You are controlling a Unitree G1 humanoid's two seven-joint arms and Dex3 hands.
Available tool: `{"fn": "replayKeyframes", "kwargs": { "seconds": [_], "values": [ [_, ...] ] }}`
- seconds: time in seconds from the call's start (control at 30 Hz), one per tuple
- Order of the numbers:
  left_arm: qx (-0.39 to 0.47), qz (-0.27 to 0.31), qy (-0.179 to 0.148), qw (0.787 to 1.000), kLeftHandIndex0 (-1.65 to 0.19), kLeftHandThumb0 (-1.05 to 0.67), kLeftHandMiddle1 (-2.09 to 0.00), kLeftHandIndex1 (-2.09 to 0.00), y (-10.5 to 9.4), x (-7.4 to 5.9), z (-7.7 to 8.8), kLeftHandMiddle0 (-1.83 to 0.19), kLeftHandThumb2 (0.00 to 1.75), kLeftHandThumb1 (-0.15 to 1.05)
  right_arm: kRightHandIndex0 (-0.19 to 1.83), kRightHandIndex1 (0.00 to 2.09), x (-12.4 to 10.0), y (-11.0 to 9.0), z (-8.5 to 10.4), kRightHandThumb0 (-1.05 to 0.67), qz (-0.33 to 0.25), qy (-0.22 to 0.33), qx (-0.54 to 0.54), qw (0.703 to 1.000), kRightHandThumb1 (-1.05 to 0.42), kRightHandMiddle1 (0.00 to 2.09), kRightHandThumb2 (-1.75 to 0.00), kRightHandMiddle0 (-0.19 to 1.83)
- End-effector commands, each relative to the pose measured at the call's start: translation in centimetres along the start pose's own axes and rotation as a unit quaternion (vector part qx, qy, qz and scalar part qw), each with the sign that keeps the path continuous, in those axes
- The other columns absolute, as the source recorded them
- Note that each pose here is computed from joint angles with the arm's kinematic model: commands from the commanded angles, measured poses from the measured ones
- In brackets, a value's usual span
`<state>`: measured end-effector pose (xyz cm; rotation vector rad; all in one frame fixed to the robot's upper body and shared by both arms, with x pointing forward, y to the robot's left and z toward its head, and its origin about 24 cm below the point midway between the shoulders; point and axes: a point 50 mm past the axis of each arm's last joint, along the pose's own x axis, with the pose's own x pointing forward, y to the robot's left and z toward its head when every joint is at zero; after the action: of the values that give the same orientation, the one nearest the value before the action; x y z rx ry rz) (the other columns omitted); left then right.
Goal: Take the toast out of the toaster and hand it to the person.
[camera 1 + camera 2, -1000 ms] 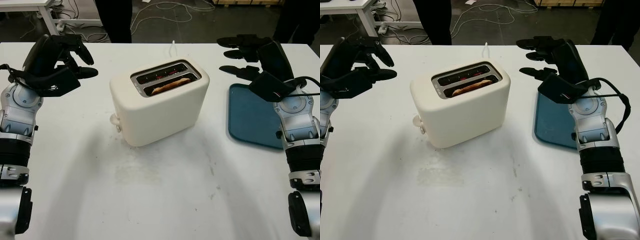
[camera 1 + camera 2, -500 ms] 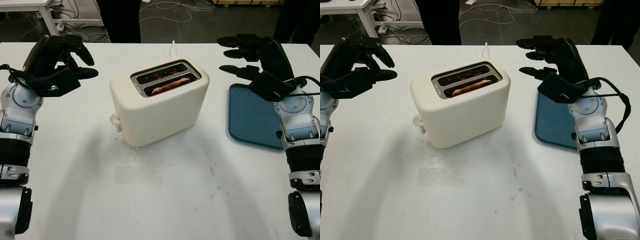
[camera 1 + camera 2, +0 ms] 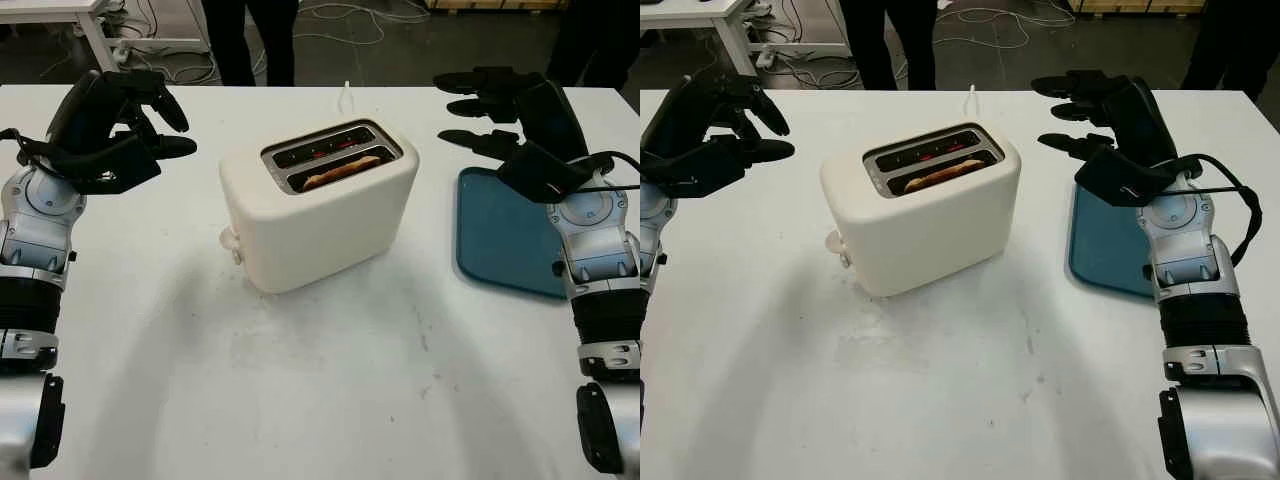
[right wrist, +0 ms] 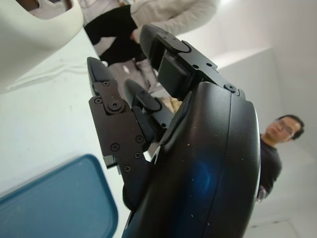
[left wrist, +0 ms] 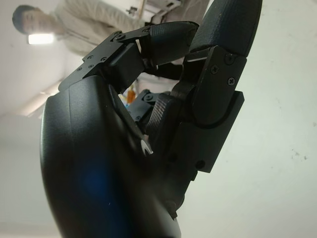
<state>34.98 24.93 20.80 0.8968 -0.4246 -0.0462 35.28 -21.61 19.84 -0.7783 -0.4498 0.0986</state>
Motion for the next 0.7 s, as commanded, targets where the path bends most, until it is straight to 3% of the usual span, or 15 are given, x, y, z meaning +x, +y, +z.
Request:
{"fn": "replayKeyframes", "kwargs": {
  "seconds": [0.0,0.67],
  "values": [
    [-0.005,0.005,0.004,1.0,-0.82,-1.05,-1.22,-1.24,0.42,-0.01,-0.08,-0.95,0.0,0.88,0.95,0.01,-0.2,0.19,-0.24,-0.21,0.001,0.009,0.001,1.0,-0.81,0.0,0.0,0.81],
    [-0.004,0.006,0.002,1.0,-0.82,-1.05,-1.2,-1.21,0.39,-0.13,-0.1,-0.95,0.0,0.88,0.93,0.0,-0.23,0.32,-0.38,-0.18,0.0,0.008,0.014,1.0,-0.81,0.0,0.0,0.8]
  ]
}}
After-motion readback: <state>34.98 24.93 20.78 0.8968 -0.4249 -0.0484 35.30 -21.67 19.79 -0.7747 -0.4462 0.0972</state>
